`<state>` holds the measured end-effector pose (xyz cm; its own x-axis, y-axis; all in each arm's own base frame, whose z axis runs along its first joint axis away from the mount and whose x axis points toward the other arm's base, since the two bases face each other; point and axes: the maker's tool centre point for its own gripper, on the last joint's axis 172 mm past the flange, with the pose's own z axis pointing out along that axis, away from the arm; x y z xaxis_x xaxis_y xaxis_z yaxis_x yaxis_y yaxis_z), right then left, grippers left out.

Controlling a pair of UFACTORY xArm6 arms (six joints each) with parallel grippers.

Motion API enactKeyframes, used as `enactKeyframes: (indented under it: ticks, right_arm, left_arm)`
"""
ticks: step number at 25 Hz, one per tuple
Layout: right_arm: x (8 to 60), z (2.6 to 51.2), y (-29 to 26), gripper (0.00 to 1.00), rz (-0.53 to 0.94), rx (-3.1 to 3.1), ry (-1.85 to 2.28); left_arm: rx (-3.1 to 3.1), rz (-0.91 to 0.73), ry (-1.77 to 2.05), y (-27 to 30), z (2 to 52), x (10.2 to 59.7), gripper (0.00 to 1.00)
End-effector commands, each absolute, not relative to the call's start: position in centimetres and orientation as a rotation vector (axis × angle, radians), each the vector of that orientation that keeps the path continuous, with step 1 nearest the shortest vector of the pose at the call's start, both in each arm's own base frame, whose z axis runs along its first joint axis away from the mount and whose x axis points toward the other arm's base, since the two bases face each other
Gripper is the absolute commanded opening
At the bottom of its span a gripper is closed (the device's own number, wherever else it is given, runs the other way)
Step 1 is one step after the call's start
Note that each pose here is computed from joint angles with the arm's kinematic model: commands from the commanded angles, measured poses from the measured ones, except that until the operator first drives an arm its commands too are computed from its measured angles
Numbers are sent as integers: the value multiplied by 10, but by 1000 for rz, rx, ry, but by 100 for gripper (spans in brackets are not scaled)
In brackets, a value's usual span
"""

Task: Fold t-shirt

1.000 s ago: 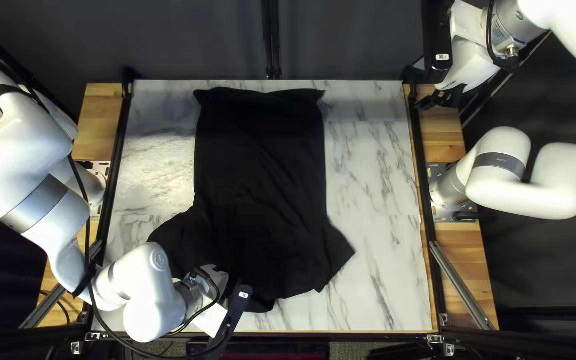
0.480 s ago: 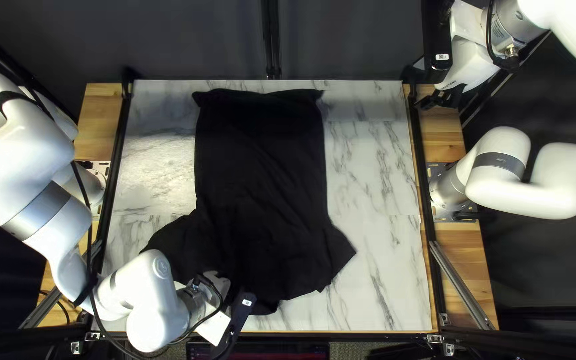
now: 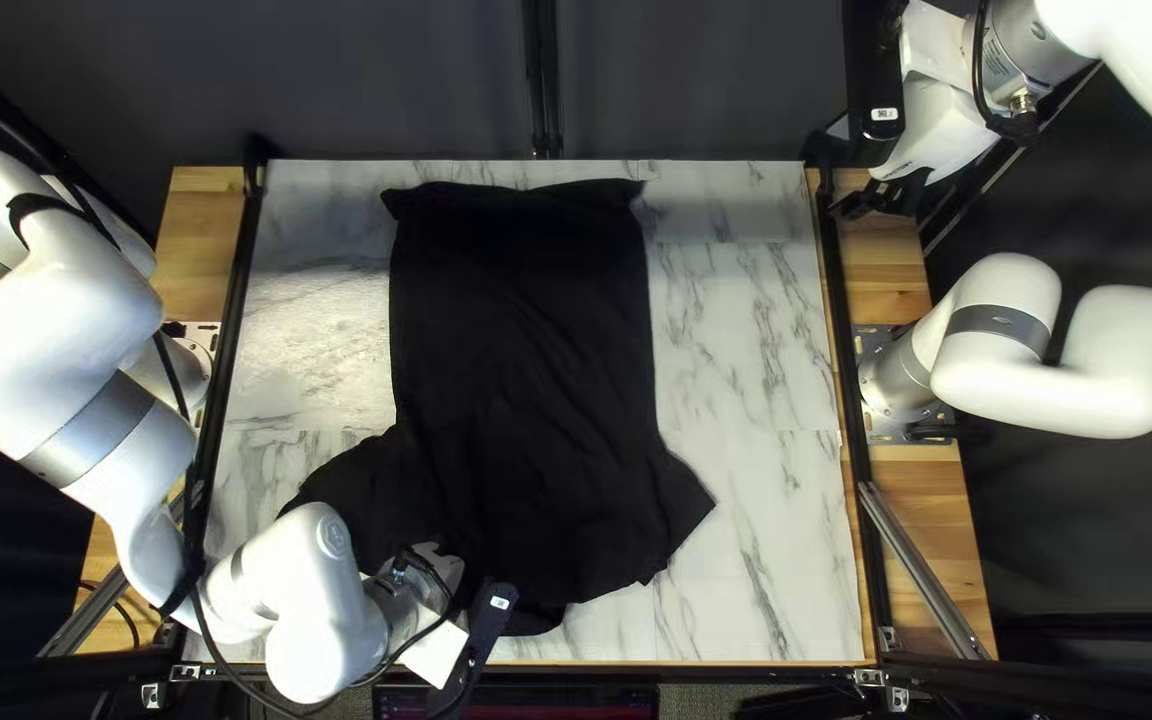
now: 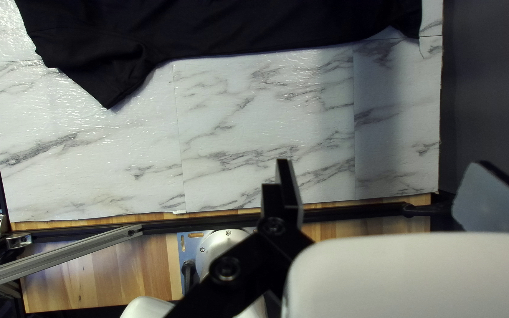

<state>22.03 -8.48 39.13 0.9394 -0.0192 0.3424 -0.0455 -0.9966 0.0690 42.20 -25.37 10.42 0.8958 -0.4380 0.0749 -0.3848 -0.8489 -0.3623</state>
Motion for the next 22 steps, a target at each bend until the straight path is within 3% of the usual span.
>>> enactKeyframes:
  ticks: [1,4,16,22]
  right_arm:
    - [220,391,-85,100,532,3019,-50]
    - [220,391,-85,100,532,3019,-50]
    - [220,391,-85,100,532,3019,-50]
    - [220,391,-85,100,532,3019,-50]
  left_arm:
    - [-2695,-157,583,-224,127,396,100]
    - [-2685,-112,572,-185,139,387,100]
    - [-2701,-94,502,106,160,377,100]
    - [-2822,-158,469,187,200,358,100]
